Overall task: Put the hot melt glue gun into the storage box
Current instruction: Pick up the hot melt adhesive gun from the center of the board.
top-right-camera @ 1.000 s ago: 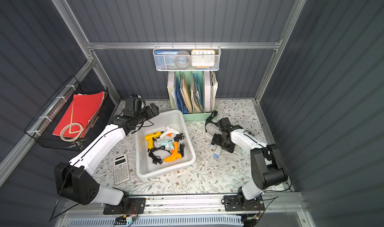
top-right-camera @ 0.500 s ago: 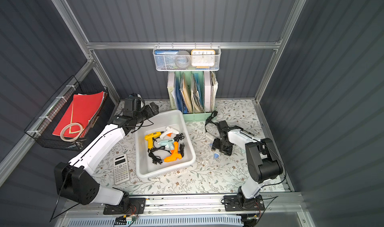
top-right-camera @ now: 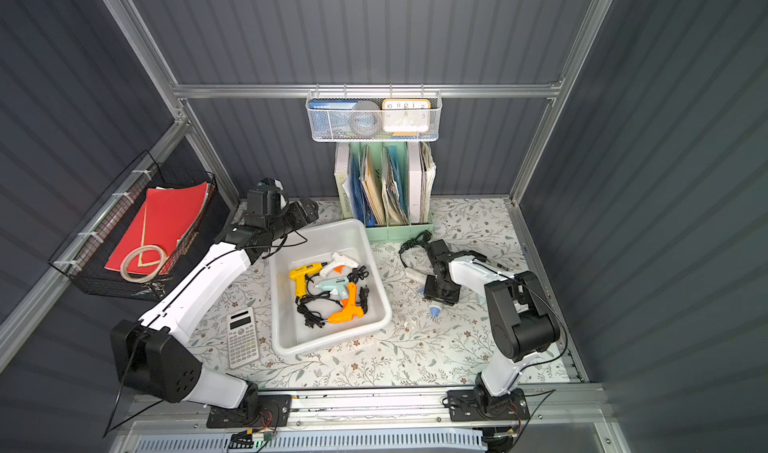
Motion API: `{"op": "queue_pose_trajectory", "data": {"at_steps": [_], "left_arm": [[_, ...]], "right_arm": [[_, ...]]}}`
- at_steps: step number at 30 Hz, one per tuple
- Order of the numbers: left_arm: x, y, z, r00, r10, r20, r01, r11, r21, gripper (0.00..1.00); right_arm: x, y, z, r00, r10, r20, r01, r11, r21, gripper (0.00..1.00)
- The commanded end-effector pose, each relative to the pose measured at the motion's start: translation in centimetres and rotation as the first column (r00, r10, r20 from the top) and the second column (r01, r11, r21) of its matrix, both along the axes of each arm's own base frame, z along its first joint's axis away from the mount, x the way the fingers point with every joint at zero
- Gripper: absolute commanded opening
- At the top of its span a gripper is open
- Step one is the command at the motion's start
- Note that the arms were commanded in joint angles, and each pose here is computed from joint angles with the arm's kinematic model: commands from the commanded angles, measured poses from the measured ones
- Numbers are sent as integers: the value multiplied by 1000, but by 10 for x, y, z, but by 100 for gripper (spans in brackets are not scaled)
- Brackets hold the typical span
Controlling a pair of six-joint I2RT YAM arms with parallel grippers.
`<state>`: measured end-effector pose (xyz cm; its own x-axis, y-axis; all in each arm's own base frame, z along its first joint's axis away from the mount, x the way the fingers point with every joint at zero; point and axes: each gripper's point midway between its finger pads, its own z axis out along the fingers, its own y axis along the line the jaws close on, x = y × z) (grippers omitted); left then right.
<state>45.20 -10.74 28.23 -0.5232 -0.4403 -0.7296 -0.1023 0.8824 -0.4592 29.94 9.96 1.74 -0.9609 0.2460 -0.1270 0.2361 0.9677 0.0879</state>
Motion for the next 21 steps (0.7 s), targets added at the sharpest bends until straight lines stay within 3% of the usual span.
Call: {"op": "queue_pose_trajectory", "data": {"at_steps": [1,7,15,21], "left_arm": [[8,-5,1,999,-40,10,40,999,8,100],[9,-8,13,996,-58,65,58,998,5,100],[12,-12,22,991,-72,109,74,997,-13,100],[14,-31,27,977,-168,128,177,983,-55,100]], "right_arm": [[-2,7,13,996,74,39,-73,997,-17,25],[0,7,43,985,107,134,-102,994,-42,0],[6,6,94,932,134,338,-124,991,-53,0],[4,9,134,846,153,510,-159,987,-32,0]]}}
